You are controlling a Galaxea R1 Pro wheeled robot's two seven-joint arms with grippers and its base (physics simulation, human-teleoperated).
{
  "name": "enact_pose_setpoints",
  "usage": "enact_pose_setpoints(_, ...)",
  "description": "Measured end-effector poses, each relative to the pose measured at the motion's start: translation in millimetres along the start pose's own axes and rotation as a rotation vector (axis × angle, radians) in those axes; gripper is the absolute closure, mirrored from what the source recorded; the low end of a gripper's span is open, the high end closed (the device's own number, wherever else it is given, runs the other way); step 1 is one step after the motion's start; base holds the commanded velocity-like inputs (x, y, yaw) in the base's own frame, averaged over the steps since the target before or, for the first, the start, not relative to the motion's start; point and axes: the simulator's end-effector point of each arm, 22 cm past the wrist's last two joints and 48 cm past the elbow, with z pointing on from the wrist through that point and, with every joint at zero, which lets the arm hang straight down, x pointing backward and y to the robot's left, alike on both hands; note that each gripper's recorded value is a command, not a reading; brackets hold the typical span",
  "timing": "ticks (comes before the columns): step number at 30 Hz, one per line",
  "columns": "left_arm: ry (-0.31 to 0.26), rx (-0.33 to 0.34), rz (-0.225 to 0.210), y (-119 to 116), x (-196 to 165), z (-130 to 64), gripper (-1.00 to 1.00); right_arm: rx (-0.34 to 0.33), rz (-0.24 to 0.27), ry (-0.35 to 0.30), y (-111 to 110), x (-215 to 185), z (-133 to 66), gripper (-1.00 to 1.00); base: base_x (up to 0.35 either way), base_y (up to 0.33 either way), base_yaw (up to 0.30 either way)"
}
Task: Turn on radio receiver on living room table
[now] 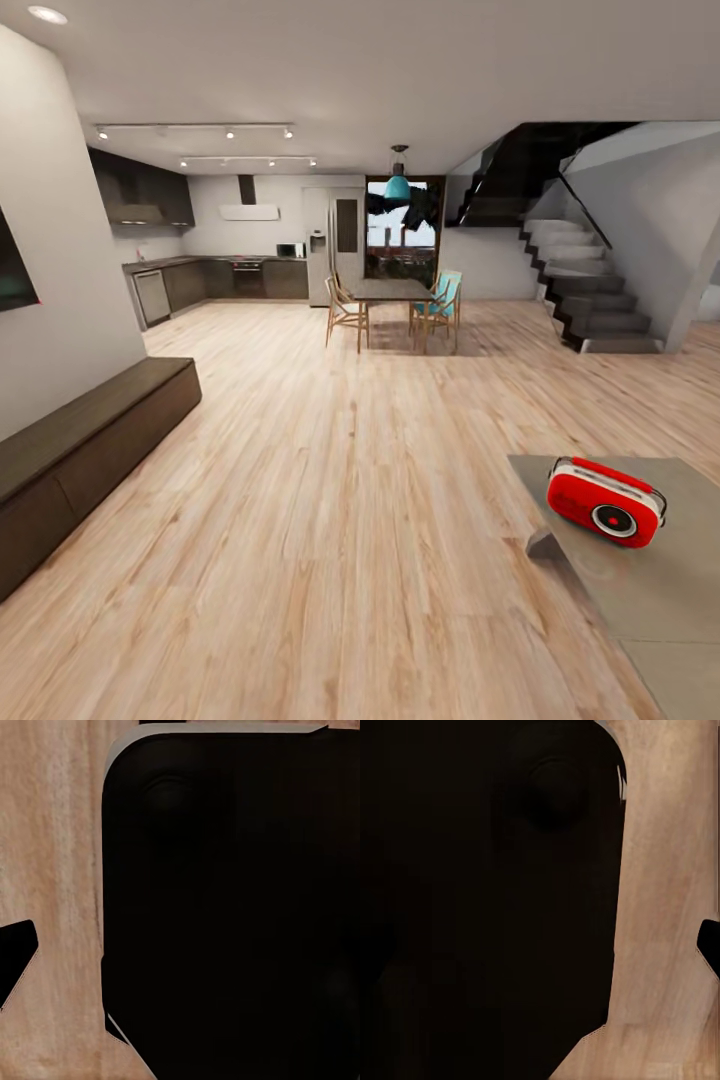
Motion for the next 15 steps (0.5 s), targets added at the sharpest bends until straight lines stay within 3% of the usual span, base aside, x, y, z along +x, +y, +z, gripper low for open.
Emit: enact_pose_setpoints(15, 0.001, -0.002, 0.001, 1.3, 0.6, 0.0, -1.0, 0.0, 0.001, 0.0, 0.0, 0.0, 0.0, -1.0, 0.327, 0.0, 0.0)
